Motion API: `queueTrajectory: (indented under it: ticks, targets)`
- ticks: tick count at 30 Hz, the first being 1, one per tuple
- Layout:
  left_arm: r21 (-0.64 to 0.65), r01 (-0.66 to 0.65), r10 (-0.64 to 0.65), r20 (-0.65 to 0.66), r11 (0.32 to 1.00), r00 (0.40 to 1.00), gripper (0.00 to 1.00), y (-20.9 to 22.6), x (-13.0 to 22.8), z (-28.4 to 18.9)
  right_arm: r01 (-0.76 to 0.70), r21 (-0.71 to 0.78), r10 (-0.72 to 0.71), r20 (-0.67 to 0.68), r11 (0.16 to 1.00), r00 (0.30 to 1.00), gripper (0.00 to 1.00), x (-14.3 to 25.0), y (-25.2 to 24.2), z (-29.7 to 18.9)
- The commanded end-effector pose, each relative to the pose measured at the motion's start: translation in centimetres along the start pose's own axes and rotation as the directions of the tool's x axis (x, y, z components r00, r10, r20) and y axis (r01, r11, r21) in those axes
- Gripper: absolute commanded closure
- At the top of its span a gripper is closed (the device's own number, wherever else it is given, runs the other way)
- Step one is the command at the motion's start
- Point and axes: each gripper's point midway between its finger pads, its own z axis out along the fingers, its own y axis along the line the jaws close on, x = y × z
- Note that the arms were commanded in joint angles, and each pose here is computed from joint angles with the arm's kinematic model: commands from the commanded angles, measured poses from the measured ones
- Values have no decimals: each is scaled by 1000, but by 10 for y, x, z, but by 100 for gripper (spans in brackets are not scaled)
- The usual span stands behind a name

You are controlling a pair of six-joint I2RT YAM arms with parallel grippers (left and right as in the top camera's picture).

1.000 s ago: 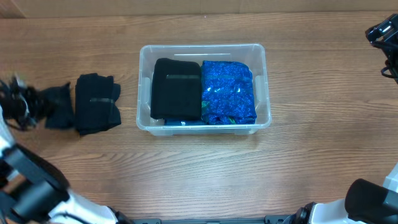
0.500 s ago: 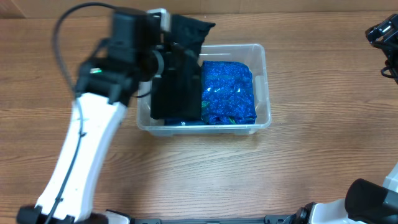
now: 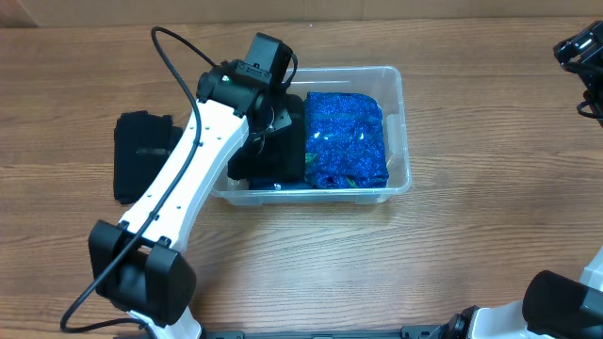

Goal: Pack container
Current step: 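Carry the black cloth over the bin's left side with the left gripper, then lower the black cloth into the bin's left half and release it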

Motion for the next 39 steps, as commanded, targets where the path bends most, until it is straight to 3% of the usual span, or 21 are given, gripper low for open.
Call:
queueTrajectory:
  ticks: [1, 7, 11, 13, 16, 20, 26, 31, 35, 39]
  targets:
    - [-115, -147, 142, -58, 982, 988, 53, 18, 9, 25, -2, -15, 2, 14, 1000, 1000, 0, -2, 3, -6]
    - [-165, -135, 125, -67, 977, 990, 36, 42, 1, 18, -1, -15, 1, 14, 1000, 1000, 0, -1, 3, -6]
    - [-81, -100, 97, -40, 992, 994, 26, 49, -16, -10, -2, -15, 2, 14, 1000, 1000, 0, -2, 3, -6]
    - [72, -126, 128, -21, 989, 992, 25, 33, -25, -27, -2, -15, 2, 14, 1000, 1000, 0, -2, 3, -6]
    - [261, -193, 195, 20, 946, 981, 33, 0, -30, -39, -2, -15, 2, 14, 1000, 1000, 0, -2, 3, -6]
    - [238, -243, 247, 11, 940, 969, 41, -10, -22, -15, -1, -15, 1, 14, 1000, 1000, 0, -1, 3, -6]
    - [201, -341, 377, -177, 918, 909, 48, -26, 28, 52, -2, -15, 2, 14, 1000, 1000, 0, -2, 3, -6]
    - [174, -371, 407, -276, 912, 871, 44, -30, 56, 90, -2, -15, 2, 14, 1000, 1000, 0, -2, 3, -6]
    - [183, -328, 363, -211, 927, 908, 48, -25, 19, 45, -2, -15, 2, 14, 1000, 1000, 0, -2, 3, -6]
    - [226, -280, 295, -38, 933, 955, 32, -18, -33, -32, -2, -15, 2, 14, 1000, 1000, 0, -2, 3, -6]
